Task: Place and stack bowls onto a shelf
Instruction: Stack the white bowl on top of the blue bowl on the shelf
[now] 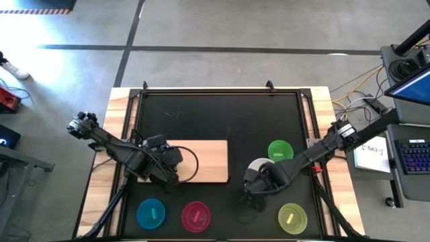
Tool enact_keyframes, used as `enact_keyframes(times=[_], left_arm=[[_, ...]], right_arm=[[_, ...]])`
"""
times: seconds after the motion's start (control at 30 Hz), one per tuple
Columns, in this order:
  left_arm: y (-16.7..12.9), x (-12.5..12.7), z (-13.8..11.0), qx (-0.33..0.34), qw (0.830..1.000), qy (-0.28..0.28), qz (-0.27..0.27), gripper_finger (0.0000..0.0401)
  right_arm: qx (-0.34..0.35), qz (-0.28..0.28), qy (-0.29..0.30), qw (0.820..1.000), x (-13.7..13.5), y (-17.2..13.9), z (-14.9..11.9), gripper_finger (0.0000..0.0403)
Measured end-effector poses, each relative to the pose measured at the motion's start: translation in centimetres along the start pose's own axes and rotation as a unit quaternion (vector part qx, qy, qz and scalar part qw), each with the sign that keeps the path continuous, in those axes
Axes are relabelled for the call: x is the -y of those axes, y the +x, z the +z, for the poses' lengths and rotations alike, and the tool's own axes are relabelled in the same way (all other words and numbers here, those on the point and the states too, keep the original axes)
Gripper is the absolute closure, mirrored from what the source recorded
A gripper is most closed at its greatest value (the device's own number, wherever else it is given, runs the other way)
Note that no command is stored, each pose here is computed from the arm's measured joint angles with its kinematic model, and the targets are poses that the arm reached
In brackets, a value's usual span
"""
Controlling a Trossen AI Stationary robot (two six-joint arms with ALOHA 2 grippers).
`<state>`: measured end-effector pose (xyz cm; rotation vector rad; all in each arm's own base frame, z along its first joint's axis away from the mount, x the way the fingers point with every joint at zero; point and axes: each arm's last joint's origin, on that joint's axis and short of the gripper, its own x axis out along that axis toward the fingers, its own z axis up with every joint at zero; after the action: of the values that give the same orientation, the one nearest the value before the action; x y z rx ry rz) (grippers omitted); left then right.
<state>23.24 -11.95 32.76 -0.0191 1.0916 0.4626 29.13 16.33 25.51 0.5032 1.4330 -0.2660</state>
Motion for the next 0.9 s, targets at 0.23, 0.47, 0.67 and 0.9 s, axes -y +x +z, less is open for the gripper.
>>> enact_keyframes(times=[0.23,0.47,0.67,0.9], left_arm=[[0.0,0.0,0.0,-0.003,1.0,-0.001,-0.004,0.0264],[-0.1,0.0,0.0,-0.002,1.0,-0.001,-0.005,0.0264],[0.0,0.0,0.0,-0.003,1.0,-0.001,-0.005,0.0264],[-0.1,0.0,0.0,-0.001,1.0,-0.003,-0.008,0.0264]], right_arm=[[0.012,-0.037,0.023,0.999,0.5,2.2,-1.2,0.0218],[0.017,-0.033,0.018,0.999,1.0,4.2,-1.6,0.0219],[0.012,-0.042,0.013,0.999,1.5,5.1,-1.8,0.0228],[0.014,-0.037,-0.009,0.999,1.6,5.4,-1.8,0.0304]])
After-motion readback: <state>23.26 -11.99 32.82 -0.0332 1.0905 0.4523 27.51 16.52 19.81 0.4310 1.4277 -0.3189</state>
